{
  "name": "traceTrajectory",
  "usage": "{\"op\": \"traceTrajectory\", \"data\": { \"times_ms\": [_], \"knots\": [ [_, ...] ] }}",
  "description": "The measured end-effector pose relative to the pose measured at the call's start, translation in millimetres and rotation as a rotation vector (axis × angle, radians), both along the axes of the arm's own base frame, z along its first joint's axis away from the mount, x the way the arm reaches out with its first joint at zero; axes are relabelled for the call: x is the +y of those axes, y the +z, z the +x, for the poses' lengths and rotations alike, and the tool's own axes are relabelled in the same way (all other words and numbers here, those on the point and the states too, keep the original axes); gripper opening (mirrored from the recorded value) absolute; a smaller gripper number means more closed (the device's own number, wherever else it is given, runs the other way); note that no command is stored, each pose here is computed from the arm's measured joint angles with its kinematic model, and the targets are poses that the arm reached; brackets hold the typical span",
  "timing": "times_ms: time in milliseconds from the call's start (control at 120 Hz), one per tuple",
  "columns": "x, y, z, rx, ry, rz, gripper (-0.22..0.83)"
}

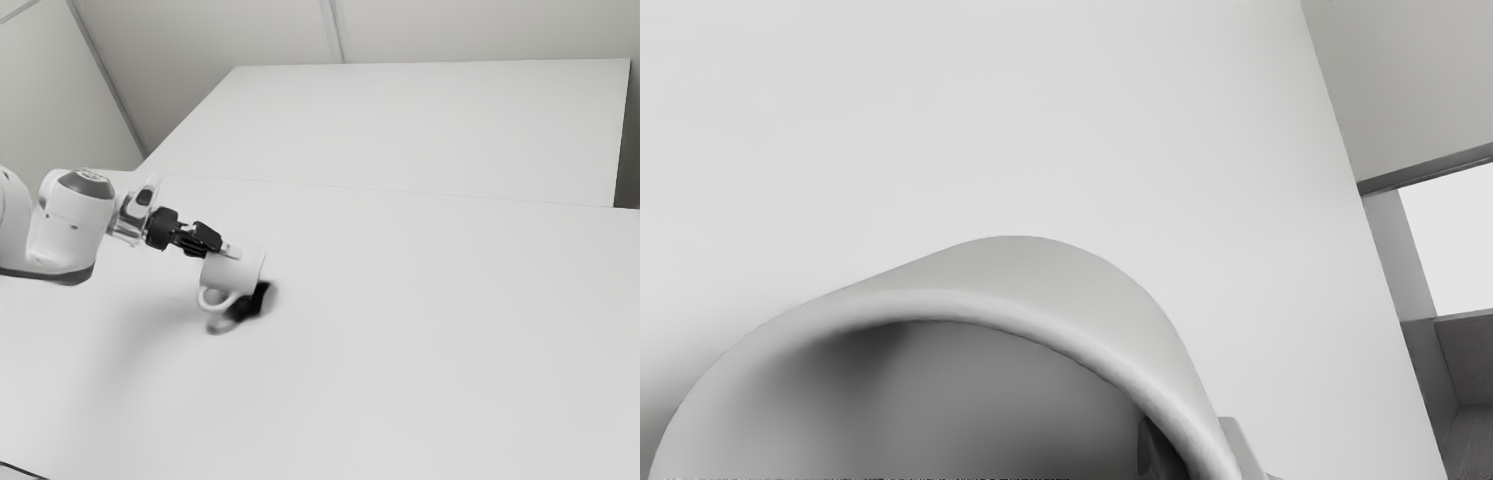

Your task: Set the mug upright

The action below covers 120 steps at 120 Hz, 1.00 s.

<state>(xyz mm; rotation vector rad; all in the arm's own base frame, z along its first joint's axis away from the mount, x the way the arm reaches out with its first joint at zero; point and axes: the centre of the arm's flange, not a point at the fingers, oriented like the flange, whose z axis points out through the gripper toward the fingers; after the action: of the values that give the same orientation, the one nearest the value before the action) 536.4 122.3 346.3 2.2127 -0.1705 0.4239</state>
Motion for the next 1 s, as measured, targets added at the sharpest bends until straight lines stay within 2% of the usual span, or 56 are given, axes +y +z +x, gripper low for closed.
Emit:
{"op": "traceTrajectory", "data": {
  "times_ms": [117, 217, 425, 533, 742, 1000],
  "knots": [
    [-14.3, 29.1, 14.3, -0.06, -0.063, 0.087, -0.12],
    [-39.2, 54.0, 27.9, -0.08, -0.188, 0.245, -0.12],
    [-90.7, 67.4, 37.5, -0.008, -0.432, 0.596, -0.12],
    [-115.9, 63.8, 24.4, 0.027, -0.503, 0.74, -0.13],
    [-137.8, 42.0, 4.8, 0.035, -0.526, 0.932, -0.13],
    [-131.1, 20.5, -3.4, 0.038, -0.431, 0.998, -0.13]
  ]
}}
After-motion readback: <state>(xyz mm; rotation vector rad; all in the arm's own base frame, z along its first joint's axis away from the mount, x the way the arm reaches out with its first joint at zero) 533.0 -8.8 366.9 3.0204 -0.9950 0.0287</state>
